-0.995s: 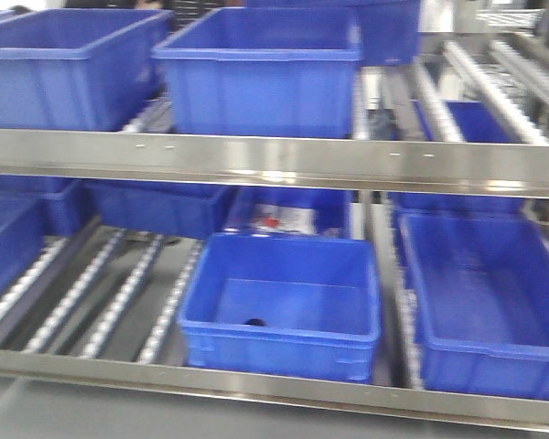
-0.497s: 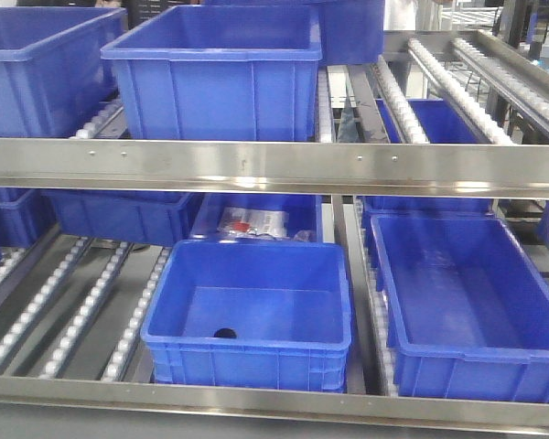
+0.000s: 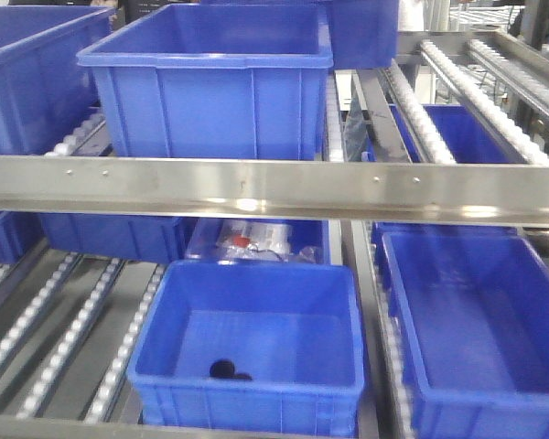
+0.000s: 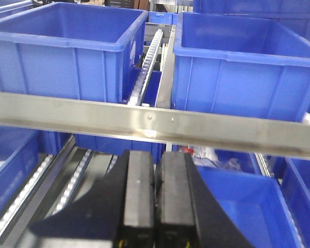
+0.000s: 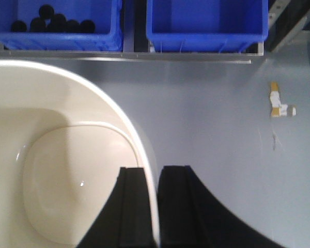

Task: Move white bin to right shelf second layer
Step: 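Hold the bin in the right gripper while turning toward the roller shelf, then drive up to the roller shelf holding the bin in the right gripper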

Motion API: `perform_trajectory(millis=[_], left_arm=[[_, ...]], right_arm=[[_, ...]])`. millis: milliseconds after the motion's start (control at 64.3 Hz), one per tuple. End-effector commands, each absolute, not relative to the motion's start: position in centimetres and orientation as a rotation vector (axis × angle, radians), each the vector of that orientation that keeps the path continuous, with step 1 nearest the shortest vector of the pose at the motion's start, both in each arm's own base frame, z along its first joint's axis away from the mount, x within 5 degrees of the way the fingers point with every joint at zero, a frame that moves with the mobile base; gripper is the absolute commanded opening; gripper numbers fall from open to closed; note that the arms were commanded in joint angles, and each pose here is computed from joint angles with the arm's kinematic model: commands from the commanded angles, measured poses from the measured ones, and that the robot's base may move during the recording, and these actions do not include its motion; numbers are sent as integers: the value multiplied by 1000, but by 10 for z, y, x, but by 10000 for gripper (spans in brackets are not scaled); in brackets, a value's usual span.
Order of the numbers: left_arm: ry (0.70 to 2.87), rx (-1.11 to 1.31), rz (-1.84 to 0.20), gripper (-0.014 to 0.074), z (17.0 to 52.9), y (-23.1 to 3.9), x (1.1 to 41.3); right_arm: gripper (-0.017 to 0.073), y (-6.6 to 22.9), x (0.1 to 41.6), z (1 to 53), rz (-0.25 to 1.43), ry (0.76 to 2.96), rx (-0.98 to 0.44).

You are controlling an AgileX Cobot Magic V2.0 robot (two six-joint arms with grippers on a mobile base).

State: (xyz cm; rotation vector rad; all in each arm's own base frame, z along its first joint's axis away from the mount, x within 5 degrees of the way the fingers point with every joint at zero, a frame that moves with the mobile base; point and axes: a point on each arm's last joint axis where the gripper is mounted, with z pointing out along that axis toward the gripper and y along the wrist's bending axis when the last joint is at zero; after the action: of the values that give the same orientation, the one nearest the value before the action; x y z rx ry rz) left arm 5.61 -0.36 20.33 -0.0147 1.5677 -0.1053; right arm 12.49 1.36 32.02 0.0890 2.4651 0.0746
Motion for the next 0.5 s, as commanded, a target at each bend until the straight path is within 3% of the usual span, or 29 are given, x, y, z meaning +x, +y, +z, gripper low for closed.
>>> perform_trajectory(millis=[0, 482], left_arm=[[1495, -24, -108, 85, 202, -3, 56], [1495, -24, -108, 85, 202, -3, 56]], right_arm=[[66, 13, 129, 333, 85, 2373, 85], [66, 13, 129, 333, 85, 2373, 85]])
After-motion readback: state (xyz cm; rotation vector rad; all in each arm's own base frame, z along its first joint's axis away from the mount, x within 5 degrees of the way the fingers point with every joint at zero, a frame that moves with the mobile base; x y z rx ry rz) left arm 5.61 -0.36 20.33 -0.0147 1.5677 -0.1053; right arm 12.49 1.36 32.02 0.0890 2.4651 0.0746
